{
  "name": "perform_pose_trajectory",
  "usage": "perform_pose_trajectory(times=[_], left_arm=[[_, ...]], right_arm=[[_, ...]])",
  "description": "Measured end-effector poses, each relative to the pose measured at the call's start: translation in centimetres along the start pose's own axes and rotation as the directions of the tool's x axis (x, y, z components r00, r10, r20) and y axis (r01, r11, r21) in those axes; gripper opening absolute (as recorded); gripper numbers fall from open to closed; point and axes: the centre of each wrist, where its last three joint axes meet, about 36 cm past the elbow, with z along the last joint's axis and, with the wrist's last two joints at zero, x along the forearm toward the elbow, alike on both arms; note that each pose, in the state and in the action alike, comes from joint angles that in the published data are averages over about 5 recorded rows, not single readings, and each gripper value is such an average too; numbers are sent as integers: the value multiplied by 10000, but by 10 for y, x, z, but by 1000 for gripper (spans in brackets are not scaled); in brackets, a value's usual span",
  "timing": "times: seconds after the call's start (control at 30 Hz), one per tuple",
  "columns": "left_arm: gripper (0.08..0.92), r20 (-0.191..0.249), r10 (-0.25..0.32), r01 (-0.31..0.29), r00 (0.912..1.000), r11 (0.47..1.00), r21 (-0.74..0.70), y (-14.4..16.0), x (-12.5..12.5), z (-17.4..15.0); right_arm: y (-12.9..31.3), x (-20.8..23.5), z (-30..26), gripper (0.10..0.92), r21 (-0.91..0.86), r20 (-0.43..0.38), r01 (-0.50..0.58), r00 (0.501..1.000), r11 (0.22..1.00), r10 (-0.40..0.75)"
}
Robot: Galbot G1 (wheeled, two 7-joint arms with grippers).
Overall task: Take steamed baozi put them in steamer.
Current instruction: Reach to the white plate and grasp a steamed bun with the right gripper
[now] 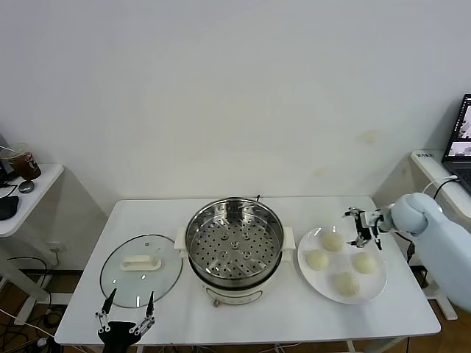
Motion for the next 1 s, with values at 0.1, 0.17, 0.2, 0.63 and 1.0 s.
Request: perform_pose_trajectory(times=[0.1,0.17,0.2,0.63,1.0], left_arm=[[823,7,-20,20,10000,10000,-48,1,0,0],[823,11,-40,40,10000,10000,-71,2,-1,0],[823,13,-50,50,10000,10000,-81,2,-1,0],[823,61,-178,179,9998,9996,-211,8,-2,2],[823,79,-256,257,9996,9994,-228,9,-2,2]], right_arm=[[-5,-9,-5,823,-12,-77,269,9996,9996,-269],[-8,-15,-8,823,-30,-154,403,9991,9992,-404],[-9,-18,-10,823,-36,-193,461,9987,9989,-461],[-22,-45,-26,809,-68,-605,860,9944,9963,-863],[-22,-60,-35,670,-157,-753,1037,9917,9945,-1046]])
